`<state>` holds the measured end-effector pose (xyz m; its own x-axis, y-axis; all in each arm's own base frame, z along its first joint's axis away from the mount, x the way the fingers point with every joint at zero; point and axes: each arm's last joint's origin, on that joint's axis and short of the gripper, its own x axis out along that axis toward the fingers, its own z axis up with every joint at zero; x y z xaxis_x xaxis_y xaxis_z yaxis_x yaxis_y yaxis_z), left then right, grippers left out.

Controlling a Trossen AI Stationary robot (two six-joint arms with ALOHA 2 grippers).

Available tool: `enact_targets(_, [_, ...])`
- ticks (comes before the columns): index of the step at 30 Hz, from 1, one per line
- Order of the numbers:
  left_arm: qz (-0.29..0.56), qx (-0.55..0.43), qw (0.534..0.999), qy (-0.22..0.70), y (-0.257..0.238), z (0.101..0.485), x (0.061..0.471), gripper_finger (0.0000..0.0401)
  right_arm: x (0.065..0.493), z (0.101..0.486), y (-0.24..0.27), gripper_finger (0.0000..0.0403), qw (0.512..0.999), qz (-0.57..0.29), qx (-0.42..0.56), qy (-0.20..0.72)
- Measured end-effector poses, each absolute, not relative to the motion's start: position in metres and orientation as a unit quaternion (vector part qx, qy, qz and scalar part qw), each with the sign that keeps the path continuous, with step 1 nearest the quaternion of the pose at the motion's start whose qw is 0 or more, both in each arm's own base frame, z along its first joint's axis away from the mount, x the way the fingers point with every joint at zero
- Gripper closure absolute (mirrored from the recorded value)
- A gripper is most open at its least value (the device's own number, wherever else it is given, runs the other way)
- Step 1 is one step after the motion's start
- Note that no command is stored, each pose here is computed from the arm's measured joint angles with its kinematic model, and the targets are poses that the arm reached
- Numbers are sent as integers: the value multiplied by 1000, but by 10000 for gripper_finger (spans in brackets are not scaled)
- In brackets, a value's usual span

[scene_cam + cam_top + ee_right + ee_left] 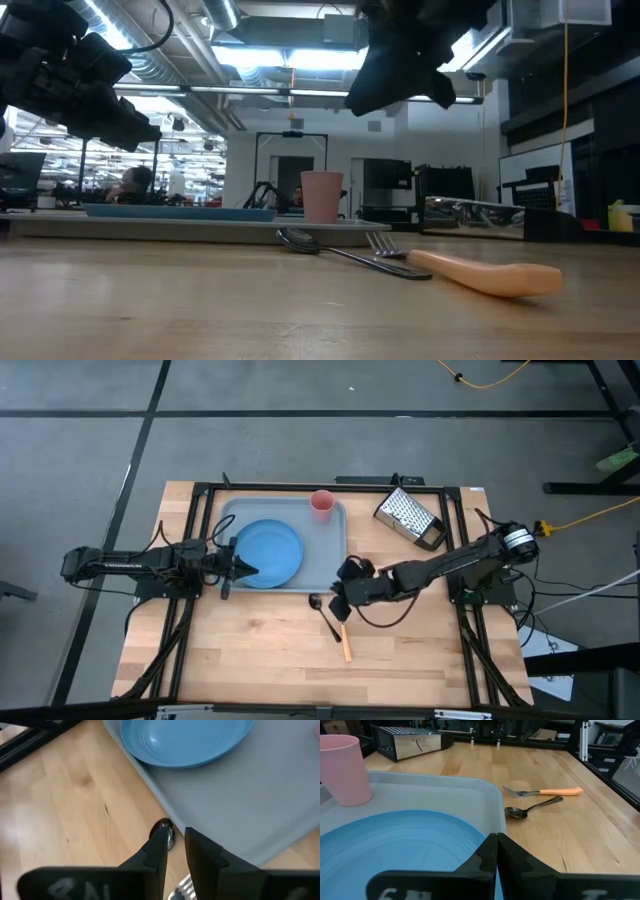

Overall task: Pick and place plate/cup/fork/spoon on tray
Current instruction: Put the orange fork to the right of the plate on the serving tray

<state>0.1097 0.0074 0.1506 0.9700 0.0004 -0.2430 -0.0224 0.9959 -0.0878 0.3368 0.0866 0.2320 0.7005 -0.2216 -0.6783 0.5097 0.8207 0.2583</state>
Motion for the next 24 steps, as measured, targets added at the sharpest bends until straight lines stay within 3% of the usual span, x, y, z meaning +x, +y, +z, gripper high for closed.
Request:
enact_targets(15, [6,-45,992,122,7,151,110,401,332,218,105,331,834,-290,334,331])
enact_targets(24, [6,-45,992,121,7,151,110,401,338,221,144,331,814,-344,327,334])
